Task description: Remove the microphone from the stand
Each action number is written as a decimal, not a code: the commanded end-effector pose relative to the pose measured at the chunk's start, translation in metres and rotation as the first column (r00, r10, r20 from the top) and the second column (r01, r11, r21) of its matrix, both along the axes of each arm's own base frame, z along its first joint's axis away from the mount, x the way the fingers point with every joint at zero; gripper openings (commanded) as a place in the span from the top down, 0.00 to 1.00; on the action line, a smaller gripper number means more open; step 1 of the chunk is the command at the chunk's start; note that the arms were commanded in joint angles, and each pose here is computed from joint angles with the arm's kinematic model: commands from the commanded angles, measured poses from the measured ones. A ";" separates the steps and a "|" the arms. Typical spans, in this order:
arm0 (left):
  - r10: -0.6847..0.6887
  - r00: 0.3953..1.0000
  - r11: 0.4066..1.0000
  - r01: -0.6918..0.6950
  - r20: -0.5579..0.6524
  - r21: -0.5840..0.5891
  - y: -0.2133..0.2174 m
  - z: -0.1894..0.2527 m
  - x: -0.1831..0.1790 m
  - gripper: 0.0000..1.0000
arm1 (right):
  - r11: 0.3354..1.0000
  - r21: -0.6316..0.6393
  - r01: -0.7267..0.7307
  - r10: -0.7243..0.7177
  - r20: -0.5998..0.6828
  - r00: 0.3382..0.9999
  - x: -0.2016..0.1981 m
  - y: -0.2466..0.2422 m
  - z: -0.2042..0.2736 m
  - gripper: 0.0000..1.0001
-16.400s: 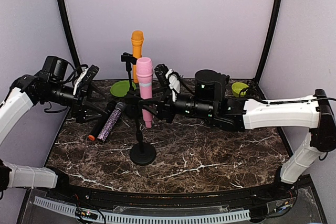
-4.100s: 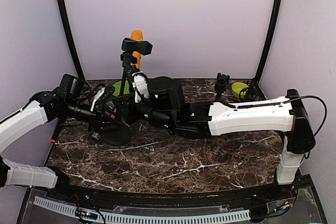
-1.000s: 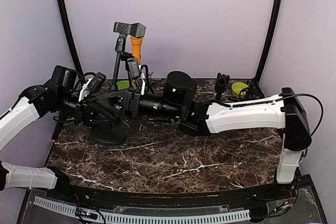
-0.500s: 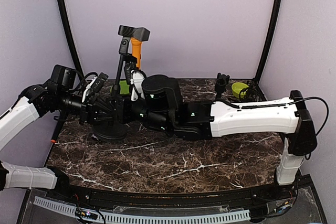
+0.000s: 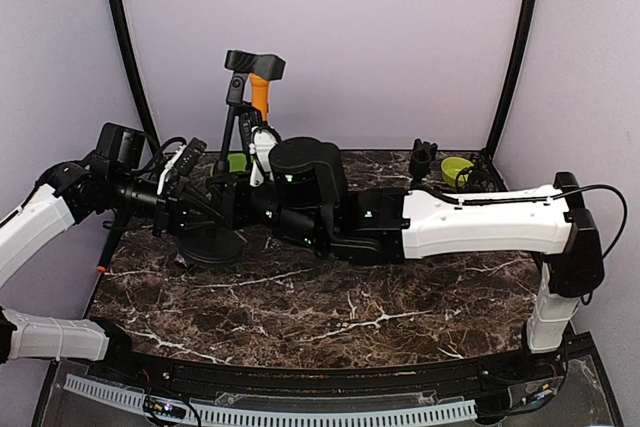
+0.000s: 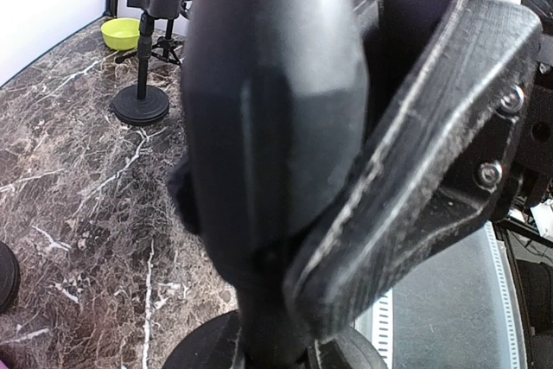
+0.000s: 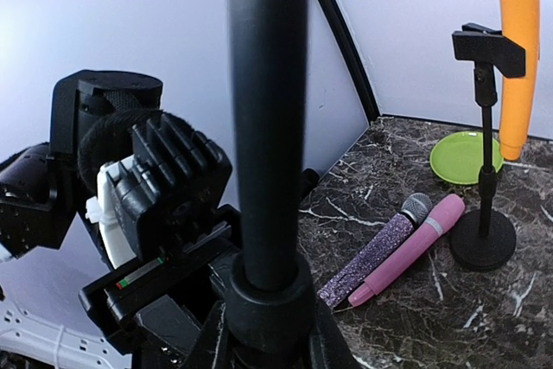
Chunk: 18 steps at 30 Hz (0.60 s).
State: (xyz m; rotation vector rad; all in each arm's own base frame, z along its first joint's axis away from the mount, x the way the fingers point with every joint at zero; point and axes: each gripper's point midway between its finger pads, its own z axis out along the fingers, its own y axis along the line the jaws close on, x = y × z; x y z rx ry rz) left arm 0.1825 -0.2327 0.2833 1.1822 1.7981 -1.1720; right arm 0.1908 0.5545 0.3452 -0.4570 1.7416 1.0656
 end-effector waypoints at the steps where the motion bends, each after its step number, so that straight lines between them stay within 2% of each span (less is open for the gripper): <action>1: -0.022 0.997 0.999 0.025 0.078 -0.037 0.000 0.016 -0.001 1.00 | 0.995 0.095 -0.028 0.025 0.040 0.999 -0.006 0.001 0.035 0.94; 3: -0.032 0.997 0.999 0.035 0.071 -0.042 -0.001 0.016 -0.003 1.00 | 0.988 0.125 -0.088 0.081 0.066 0.995 -0.013 0.001 0.041 1.00; 7: -0.078 0.996 0.994 0.081 0.045 -0.073 -0.002 0.023 -0.013 1.00 | 0.917 0.239 -0.319 0.284 0.169 0.944 -0.044 0.000 0.066 1.00; 11: -0.133 0.991 0.983 0.133 0.007 -0.126 -0.005 0.035 -0.024 1.00 | 0.899 0.315 -0.304 0.244 0.216 0.945 -0.033 -0.011 0.081 1.00; 12: -0.146 0.989 0.980 0.144 -0.004 -0.140 -0.005 0.038 -0.026 1.00 | 0.877 0.324 -0.354 0.287 0.238 0.928 -0.040 -0.010 0.083 1.00; 13: -0.160 0.987 0.976 0.156 -0.015 -0.152 -0.005 0.040 -0.029 1.00 | 0.766 0.318 -0.558 0.484 0.285 0.827 -0.077 -0.008 0.086 1.00; 14: -0.172 0.985 0.972 0.166 -0.022 -0.166 -0.006 0.044 -0.031 1.00 | 0.714 0.323 -0.622 0.542 0.308 0.782 -0.089 -0.011 0.088 1.00; 18: -0.204 0.978 0.960 0.190 -0.047 -0.204 -0.007 0.053 -0.036 1.00 | 0.570 0.403 -0.716 0.617 0.365 0.697 -0.101 -0.032 0.095 1.00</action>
